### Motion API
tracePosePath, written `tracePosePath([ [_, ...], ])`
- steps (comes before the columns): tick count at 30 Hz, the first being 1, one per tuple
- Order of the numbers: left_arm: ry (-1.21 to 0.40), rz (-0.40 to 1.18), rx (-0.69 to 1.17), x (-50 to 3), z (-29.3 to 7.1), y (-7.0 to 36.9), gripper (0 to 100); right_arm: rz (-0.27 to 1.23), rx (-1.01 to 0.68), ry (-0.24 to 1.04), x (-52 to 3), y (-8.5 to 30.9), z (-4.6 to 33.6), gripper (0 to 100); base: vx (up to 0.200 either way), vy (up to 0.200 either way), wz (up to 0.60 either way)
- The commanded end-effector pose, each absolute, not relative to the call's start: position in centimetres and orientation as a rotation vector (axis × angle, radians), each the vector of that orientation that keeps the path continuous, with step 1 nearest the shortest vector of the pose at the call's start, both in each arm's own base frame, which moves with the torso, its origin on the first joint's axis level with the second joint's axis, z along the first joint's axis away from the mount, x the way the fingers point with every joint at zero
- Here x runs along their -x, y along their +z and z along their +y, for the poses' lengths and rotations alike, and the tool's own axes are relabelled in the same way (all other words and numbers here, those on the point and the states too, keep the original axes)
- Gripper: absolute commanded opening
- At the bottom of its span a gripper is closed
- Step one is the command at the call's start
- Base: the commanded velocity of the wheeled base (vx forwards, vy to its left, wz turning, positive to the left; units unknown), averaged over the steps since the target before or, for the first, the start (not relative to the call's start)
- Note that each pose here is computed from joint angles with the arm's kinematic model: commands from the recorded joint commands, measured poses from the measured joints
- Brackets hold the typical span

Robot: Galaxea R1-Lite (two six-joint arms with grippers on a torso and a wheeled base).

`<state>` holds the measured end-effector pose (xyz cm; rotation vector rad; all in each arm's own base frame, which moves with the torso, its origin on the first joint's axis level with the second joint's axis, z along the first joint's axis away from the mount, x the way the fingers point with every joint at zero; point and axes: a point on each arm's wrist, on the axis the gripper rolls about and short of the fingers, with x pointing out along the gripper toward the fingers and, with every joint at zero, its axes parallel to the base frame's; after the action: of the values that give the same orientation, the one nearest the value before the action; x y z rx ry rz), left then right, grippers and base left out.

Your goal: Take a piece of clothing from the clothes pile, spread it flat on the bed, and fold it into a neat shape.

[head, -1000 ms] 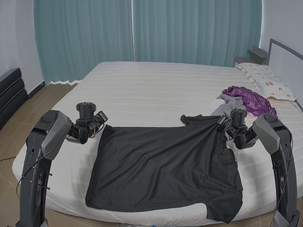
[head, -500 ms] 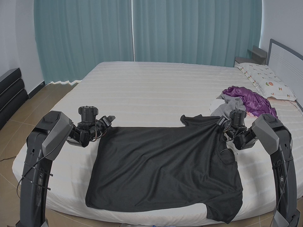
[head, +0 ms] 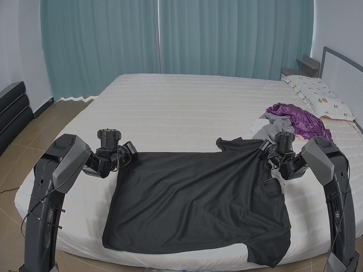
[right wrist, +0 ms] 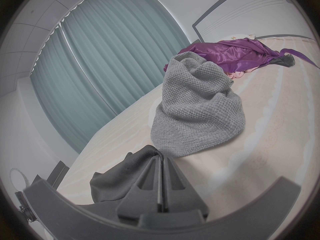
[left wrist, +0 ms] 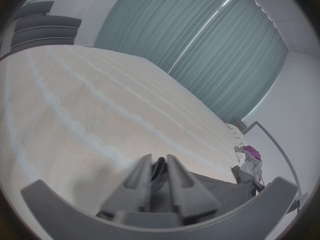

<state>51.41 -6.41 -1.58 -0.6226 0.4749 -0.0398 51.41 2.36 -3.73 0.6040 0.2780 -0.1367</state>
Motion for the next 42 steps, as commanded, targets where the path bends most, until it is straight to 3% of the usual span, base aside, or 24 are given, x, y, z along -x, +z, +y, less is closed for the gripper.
tracePosePath([
  [1,-0.025,0.464,0.610,-51.6,-5.5,-1.5,0,0.279,-0.604,-0.138,-51.4,-3.7,2.3,0,0.000,0.000,0.00],
  [42,0.086,0.272,0.615,-54.3,-2.5,1.3,0,0.120,-0.608,-0.093,-54.0,-0.9,2.9,0,0.000,0.000,0.00],
])
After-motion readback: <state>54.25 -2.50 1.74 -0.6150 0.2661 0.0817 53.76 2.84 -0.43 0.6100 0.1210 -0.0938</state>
